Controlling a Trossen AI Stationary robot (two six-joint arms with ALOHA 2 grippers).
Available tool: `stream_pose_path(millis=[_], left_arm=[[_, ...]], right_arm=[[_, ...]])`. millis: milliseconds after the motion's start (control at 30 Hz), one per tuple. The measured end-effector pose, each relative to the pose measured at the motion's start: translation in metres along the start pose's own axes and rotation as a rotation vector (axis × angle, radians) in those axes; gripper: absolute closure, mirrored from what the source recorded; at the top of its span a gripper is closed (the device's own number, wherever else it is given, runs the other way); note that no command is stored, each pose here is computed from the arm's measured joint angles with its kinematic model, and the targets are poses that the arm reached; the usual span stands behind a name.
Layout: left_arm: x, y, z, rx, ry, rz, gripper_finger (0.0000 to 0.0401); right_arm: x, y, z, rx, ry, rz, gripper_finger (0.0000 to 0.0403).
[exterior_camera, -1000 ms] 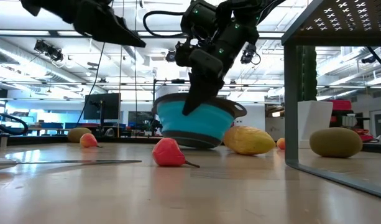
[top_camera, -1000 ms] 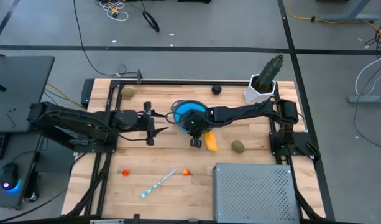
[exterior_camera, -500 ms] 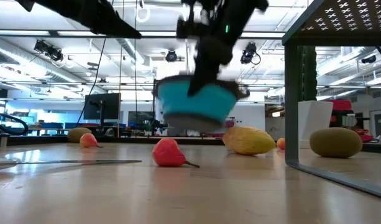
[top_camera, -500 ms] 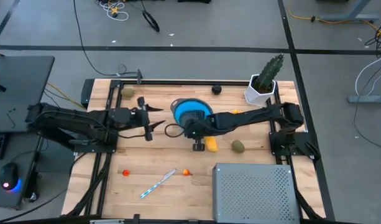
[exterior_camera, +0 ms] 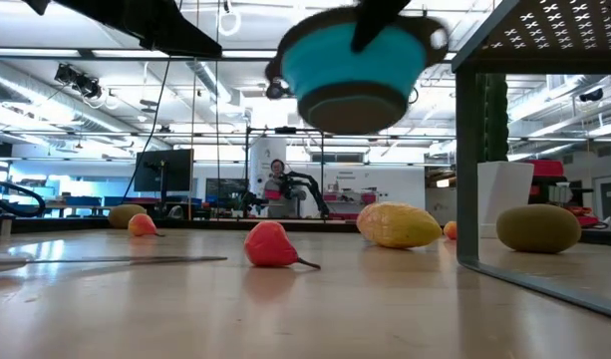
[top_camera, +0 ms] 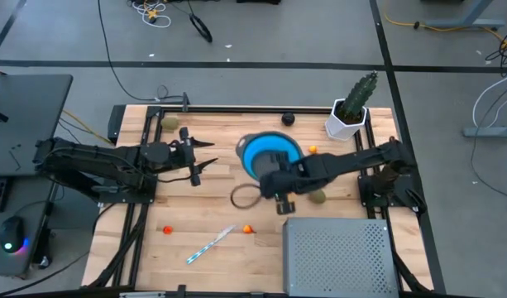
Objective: Pick & Place Fruit
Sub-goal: Put the blue strainer bowl on the shelf
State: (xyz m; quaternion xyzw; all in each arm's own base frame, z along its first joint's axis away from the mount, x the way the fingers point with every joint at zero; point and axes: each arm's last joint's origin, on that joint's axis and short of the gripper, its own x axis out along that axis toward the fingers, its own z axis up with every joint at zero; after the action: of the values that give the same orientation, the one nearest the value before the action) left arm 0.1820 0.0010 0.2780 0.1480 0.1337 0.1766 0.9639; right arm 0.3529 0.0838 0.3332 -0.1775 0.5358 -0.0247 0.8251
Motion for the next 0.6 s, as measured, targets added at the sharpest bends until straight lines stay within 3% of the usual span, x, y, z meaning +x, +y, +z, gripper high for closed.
stream_pose_path(millis=[467, 600], left_arm=[[0.0, 0.0, 0.0, -0.013, 0.0, 0.0, 0.017], [0.0, 0.0, 0.0, -0.021, 0.001, 0.0, 0.017]], right_arm=[[-0.066, 0.058, -0.021, 0.118, 0.123, 0.019, 0.0392], [-0.086, 0.072, -0.024, 0.15, 0.085, 0.079, 0.0392]])
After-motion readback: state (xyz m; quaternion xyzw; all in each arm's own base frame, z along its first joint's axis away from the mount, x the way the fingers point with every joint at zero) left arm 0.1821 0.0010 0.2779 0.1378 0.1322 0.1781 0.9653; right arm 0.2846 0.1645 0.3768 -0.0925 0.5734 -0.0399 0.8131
